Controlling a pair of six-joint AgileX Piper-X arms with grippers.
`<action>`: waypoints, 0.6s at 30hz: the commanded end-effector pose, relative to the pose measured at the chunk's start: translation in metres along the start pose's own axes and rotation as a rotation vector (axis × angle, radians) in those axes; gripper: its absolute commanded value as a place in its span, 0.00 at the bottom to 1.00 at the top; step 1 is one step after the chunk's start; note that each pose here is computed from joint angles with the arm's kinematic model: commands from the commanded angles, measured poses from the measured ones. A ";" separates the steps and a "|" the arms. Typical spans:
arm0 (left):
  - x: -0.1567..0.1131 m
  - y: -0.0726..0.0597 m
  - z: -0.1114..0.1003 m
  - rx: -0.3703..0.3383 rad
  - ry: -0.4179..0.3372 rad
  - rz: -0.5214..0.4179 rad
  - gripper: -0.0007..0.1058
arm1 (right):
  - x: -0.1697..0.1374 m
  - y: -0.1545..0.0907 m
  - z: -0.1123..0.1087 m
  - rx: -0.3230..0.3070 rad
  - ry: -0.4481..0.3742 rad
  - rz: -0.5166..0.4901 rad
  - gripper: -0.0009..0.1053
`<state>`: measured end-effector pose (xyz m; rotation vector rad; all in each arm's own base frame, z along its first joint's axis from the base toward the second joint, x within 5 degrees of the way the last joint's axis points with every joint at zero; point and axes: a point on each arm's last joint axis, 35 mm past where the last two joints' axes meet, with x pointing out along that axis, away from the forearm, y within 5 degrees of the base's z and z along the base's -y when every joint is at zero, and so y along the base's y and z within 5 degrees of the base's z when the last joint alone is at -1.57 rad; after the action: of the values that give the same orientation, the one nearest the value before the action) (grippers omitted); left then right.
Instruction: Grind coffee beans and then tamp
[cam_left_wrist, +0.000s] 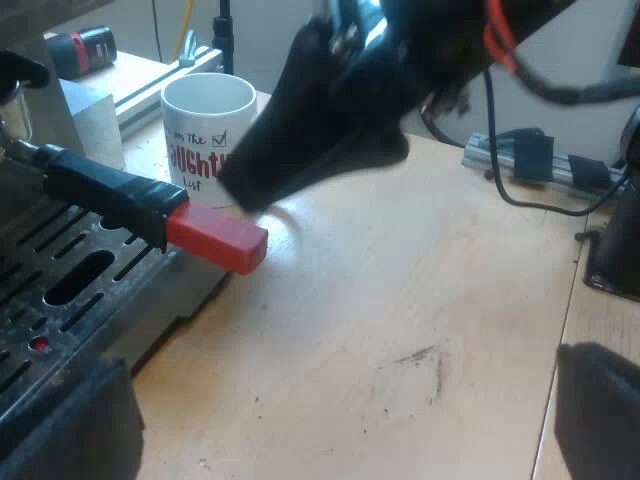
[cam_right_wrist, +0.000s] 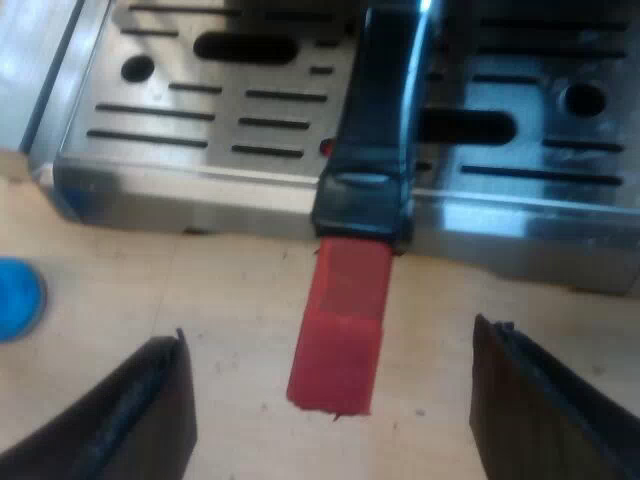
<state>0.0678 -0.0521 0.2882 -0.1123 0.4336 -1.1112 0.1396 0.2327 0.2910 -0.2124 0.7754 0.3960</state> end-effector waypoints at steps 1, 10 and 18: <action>-0.002 -0.002 0.003 0.013 -0.012 0.005 0.81 | 0.006 0.000 0.001 -0.002 0.030 0.008 0.58; -0.002 -0.002 0.003 0.013 -0.012 0.005 0.81 | 0.038 -0.005 0.001 0.033 0.074 -0.018 0.58; -0.002 -0.002 -0.002 -0.008 0.025 0.006 0.81 | 0.061 -0.005 -0.013 0.023 0.084 -0.014 0.58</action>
<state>0.0662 -0.0514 0.2843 -0.1130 0.4734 -1.1066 0.1719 0.2413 0.2383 -0.2087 0.8608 0.3653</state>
